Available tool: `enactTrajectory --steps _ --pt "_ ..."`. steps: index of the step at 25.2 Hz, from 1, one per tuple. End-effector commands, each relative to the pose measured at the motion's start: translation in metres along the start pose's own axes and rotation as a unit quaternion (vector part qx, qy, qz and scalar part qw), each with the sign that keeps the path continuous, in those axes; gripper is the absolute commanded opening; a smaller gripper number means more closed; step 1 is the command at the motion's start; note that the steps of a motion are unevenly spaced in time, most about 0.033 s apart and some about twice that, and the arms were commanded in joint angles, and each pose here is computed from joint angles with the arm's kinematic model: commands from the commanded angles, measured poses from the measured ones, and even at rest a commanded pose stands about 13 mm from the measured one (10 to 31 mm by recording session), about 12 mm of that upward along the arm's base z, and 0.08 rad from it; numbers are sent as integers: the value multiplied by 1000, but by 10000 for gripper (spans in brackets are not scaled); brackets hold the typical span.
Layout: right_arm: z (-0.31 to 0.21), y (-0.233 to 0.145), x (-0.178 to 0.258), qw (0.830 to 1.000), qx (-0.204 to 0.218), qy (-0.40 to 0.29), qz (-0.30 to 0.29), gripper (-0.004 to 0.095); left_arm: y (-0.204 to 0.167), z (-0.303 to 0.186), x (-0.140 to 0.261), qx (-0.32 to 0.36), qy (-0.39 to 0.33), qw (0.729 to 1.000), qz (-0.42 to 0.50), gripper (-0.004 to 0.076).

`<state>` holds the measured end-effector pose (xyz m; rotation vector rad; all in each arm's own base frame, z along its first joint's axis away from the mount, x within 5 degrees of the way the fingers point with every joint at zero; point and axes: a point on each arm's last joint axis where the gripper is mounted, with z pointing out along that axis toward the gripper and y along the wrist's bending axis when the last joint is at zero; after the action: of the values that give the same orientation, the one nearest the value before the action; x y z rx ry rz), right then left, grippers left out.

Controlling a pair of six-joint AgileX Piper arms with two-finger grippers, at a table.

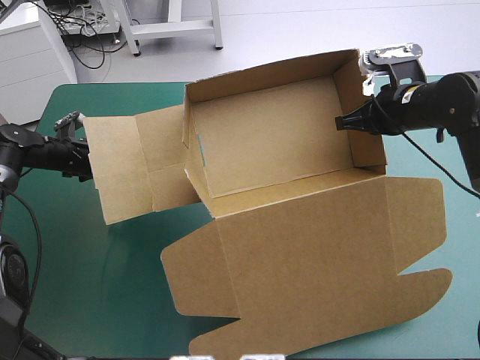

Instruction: Fold the box

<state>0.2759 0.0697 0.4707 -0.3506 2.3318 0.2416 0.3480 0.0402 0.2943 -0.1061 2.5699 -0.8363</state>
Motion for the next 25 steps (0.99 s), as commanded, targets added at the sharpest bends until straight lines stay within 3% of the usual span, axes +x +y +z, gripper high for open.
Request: enactTrajectory --steps 1,10,15,18,25 --pt "-13 2 -14 997 -10 -75 6 -23 -40 -4 -4 44 -29 998 34 559" --pt "6 -4 -23 996 7 -93 5 -23 -81 19 5 94 5 993 72 557" --pt "22 -11 -24 997 34 -76 -2 -23 -100 12 7 198 3 978 72 557" --pt "28 -13 -25 997 37 -74 -2 -23 -115 5 7 285 -8 954 88 557" --pt "38 -14 -25 997 38 -67 10 -23 -132 4 10 320 -12 943 90 557"
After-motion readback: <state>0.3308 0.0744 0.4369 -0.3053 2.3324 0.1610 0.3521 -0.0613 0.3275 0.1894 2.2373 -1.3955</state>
